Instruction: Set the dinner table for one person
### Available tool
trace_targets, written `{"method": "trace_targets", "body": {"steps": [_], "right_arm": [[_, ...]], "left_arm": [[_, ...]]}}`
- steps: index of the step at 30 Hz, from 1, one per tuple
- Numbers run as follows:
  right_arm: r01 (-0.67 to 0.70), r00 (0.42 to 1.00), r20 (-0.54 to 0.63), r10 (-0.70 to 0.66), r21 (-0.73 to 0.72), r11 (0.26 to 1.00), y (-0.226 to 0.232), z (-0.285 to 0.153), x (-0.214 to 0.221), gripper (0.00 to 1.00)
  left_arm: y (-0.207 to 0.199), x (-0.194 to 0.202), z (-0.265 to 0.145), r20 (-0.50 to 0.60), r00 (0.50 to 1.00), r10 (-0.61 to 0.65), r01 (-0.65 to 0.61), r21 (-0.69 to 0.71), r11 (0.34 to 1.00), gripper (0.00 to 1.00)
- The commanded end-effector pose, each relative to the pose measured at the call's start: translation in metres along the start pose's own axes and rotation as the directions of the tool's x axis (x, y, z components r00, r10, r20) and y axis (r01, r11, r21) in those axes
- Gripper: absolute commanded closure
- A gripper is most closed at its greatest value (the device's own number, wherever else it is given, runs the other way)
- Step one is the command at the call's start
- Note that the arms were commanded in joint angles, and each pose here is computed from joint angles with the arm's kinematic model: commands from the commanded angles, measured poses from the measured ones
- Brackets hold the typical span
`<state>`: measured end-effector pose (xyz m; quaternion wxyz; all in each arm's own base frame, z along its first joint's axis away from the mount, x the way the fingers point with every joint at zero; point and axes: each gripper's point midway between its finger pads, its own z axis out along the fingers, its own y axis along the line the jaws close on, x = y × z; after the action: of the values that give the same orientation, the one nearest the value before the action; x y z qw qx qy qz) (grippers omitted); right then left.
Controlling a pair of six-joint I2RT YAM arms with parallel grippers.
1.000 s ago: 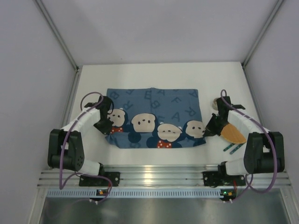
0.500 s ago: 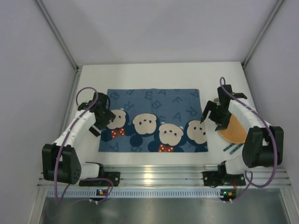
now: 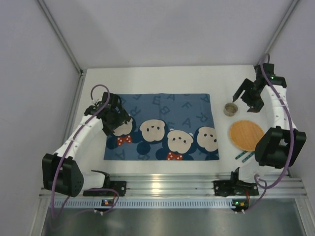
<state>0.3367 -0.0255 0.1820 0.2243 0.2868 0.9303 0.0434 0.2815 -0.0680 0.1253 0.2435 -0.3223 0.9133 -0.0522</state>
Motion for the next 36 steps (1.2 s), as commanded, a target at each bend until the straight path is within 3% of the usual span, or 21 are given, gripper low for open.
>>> {"method": "trace_targets", "body": {"steps": [1,10,17,21,25,26,27,31,36], "right_arm": [[-0.06,0.998,-0.012,0.06,0.025,0.998,-0.012,0.009,-0.024,0.19],[-0.069,0.993,-0.091,0.077,0.084,0.994,-0.018,0.075,-0.042,0.28],[-0.065,0.98,-0.178,0.09,0.14,0.988,-0.029,0.129,-0.027,0.51],[-0.065,0.977,-0.192,0.092,0.145,0.987,-0.026,0.148,-0.023,0.57],[-0.058,0.977,-0.197,0.086,0.142,0.988,-0.021,0.158,-0.023,0.81],[-0.053,0.977,-0.196,0.079,0.139,0.989,-0.018,0.16,-0.024,0.94],[-0.054,0.978,-0.193,0.081,0.138,0.989,-0.017,0.161,-0.026,0.99],[-0.037,0.987,-0.151,0.052,0.098,0.994,0.004,0.149,-0.038,1.0],[0.009,0.996,-0.087,-0.01,-0.012,1.0,0.065,0.118,-0.043,1.0]], "left_arm": [[-0.02,-0.002,-0.002,0.006,0.998,0.067,-0.067,0.073,0.995,0.05],[-0.027,0.001,-0.01,-0.002,0.996,0.094,-0.094,0.119,0.989,0.06],[-0.015,0.005,-0.015,0.012,0.995,0.097,-0.098,0.107,0.989,0.06],[-0.012,0.004,-0.019,0.019,0.994,0.105,-0.106,0.095,0.99,0.06],[-0.011,0.002,-0.019,0.025,0.993,0.114,-0.116,0.085,0.99,0.06],[-0.01,0.002,-0.018,0.024,0.993,0.116,-0.117,0.084,0.99,0.06],[-0.011,0.003,-0.018,0.02,0.993,0.118,-0.119,0.084,0.989,0.06],[-0.011,0.004,-0.014,0.008,0.991,0.13,-0.13,0.076,0.989,0.06],[-0.017,0.0,-0.012,0.012,0.991,0.135,-0.135,0.086,0.987,0.06]]}}
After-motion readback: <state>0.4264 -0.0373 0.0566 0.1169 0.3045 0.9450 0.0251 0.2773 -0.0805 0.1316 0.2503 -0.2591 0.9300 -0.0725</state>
